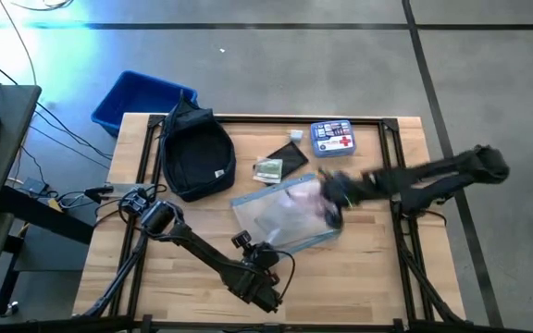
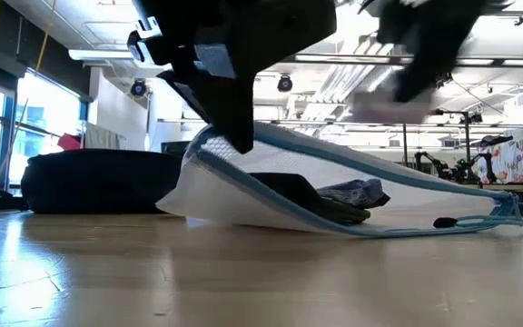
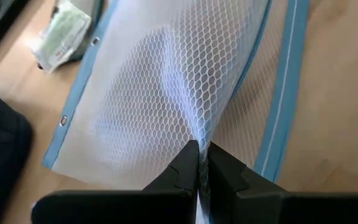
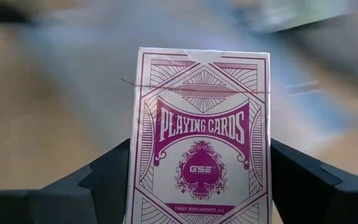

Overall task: Unpack backpack
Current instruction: Put the white playing cards box into the transparent zipper bag

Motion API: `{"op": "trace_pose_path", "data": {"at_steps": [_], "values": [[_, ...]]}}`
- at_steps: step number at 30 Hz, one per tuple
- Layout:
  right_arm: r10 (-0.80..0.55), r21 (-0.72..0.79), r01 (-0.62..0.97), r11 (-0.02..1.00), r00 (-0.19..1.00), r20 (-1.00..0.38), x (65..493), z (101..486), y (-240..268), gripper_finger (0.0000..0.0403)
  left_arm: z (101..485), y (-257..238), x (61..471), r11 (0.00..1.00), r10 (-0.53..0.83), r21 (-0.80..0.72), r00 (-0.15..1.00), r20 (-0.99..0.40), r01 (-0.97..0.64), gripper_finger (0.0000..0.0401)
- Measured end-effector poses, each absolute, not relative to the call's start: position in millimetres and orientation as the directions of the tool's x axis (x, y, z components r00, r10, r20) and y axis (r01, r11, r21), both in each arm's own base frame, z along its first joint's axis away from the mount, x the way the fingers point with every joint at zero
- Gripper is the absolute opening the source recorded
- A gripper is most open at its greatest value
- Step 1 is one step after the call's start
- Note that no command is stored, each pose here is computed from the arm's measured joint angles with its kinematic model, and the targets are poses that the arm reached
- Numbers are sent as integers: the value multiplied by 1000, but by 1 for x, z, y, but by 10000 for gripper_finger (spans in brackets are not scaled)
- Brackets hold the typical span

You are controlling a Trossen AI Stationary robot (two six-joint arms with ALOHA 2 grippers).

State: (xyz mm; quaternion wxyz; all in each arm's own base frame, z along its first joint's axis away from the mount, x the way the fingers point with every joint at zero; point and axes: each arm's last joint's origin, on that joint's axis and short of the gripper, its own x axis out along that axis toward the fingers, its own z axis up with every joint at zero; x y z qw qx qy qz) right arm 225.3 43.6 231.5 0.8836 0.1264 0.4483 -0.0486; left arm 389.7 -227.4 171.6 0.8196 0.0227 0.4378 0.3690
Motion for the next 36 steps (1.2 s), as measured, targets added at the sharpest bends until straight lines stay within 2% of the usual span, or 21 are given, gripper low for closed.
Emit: {"op": "trace_pose_path", "data": {"at_steps": [5, 8, 15, 24, 28, 32, 36], "values": [[289, 406, -17, 914, 729, -620, 203, 205, 114, 284, 173, -226, 391, 674, 666, 302, 378, -642, -674, 0], [320, 388, -83, 918, 732, -601, 200, 188, 143, 284, 175, -225, 392, 654, 703, 305, 407, -583, -692, 0], [236, 221, -116, 968, 712, -661, 239, 162, 165, 284, 176, -220, 401, 663, 713, 320, 441, -546, -677, 0], [73, 93, -10, 996, 702, -708, 312, 161, 127, 285, 176, -231, 399, 721, 681, 402, 472, -560, -564, 0], [-97, 22, 146, 989, 756, -647, 331, 166, 102, 322, 180, -238, 394, 728, 677, 397, 495, -545, -559, 0], [-192, 29, 269, 963, 753, -629, 334, 166, 88, 357, 179, -240, 394, 738, 665, 392, 498, -556, -549, 0], [-251, 28, 339, 940, 746, -617, 336, 166, 78, 367, 179, -238, 395, 737, 667, 398, 495, -557, -546, 0]]}}
